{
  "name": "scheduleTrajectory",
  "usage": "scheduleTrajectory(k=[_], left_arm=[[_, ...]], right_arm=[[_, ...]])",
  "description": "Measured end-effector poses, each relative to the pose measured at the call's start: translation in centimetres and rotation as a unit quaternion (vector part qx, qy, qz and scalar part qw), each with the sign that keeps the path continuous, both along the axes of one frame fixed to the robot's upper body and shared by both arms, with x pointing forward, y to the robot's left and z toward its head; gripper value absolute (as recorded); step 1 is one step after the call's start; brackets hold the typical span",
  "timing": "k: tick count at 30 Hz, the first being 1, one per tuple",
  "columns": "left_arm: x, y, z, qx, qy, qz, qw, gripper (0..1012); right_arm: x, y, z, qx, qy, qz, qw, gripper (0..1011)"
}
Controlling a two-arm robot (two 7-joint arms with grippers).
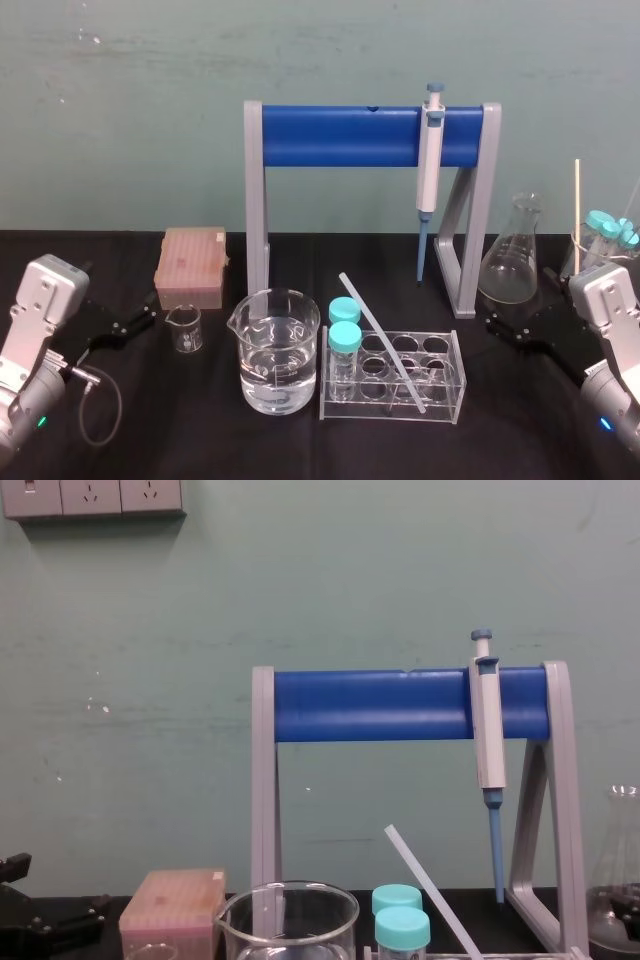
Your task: Pick up the stirring rod with one hand, then place it down.
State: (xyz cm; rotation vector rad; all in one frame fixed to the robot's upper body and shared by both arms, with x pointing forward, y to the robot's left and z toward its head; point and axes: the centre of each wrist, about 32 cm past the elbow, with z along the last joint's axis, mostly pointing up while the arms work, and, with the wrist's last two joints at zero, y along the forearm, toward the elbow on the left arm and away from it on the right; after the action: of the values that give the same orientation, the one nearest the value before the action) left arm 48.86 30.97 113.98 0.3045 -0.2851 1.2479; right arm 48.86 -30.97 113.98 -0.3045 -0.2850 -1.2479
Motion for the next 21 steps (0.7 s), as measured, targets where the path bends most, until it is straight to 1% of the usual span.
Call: scheduleTrajectory(k=[18,21], left_arm=[[0.0,0.0,0.0,0.0,0.0,0.0,1.0,1000],[0.0,0.0,0.0,0.0,0.0,0.0,1.0,1000]], right_arm=[[0.0,0.0,0.0,0.0,0.0,0.0,1.0,1003],[0.12,-0.34,0.19,0.002,0.004,0.004,1.0,1003]])
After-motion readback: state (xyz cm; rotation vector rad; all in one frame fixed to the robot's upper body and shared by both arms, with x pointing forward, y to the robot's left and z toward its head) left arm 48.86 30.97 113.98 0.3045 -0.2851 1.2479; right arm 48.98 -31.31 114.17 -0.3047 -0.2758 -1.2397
